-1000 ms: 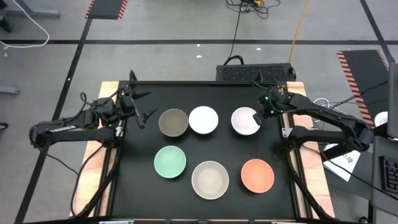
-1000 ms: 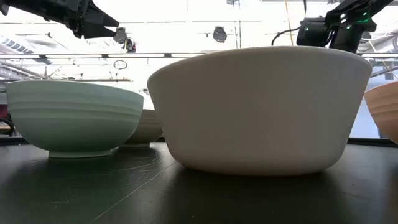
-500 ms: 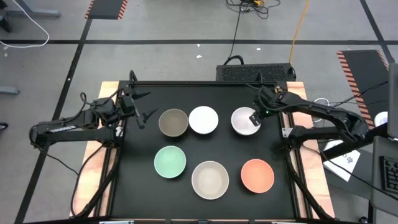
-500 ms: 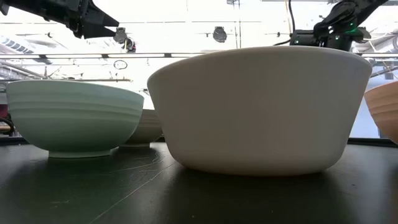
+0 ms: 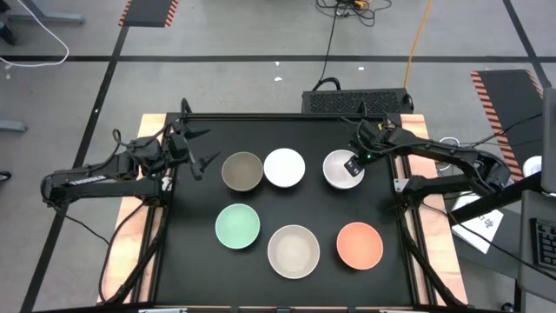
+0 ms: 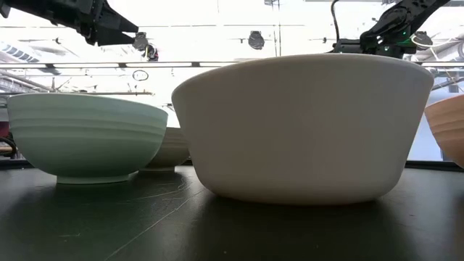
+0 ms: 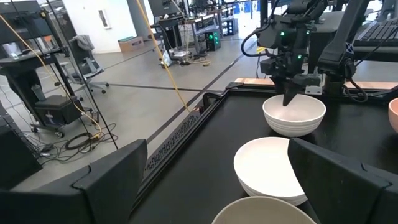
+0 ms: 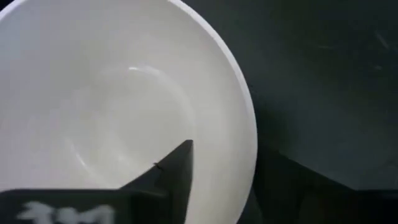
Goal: Nest bowls inside each other
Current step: Stack the top right white bowl on the top left white bowl
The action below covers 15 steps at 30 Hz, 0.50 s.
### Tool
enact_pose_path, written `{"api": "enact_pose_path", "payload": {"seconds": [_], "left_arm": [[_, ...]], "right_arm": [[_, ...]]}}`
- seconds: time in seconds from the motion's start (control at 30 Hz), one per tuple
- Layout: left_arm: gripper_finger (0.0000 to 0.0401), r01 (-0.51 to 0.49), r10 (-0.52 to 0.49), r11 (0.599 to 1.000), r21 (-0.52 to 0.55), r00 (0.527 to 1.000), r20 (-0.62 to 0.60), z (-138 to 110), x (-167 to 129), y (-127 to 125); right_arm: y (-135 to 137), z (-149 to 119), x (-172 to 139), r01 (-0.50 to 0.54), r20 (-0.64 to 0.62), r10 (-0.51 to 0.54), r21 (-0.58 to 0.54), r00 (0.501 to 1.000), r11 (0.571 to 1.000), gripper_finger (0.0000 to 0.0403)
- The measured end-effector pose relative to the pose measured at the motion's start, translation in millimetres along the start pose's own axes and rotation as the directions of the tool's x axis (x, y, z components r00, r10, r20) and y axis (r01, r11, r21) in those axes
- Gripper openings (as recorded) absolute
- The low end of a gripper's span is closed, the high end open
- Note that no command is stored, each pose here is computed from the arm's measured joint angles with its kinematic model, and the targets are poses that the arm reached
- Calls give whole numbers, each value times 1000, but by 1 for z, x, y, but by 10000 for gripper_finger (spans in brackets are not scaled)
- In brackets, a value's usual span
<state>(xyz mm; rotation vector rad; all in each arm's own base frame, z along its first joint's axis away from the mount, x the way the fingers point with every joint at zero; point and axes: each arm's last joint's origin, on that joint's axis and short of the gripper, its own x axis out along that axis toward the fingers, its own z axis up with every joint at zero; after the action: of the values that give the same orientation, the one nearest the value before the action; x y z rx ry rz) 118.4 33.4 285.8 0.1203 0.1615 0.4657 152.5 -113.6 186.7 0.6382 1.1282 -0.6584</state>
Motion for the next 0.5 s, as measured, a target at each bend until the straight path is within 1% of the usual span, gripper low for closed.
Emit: {"api": "enact_pose_path", "payload": {"seconds": [0.23, 0.3, 0.4, 0.5], "left_arm": [[392, 0, 0, 1000, -1, 1000, -1, 0, 0, 0], [392, 0, 0, 1000, -3, 1000, -1, 0, 0, 0], [392, 1, -1, 1000, -4, 1000, -2, 0, 0, 0], [392, 1, -1, 1000, -5, 1000, -4, 0, 0, 0]], "right_arm": [[0, 1, 0, -2, 9, 2, -15, 1000, 1000, 16], [0, 1, 0, -5, 8, 5, -21, 1000, 1000, 7], [0, 1, 0, -4, 5, 4, -23, 1000, 1000, 10], [0, 1, 0, -4, 8, 5, -30, 1000, 1000, 4]]}}
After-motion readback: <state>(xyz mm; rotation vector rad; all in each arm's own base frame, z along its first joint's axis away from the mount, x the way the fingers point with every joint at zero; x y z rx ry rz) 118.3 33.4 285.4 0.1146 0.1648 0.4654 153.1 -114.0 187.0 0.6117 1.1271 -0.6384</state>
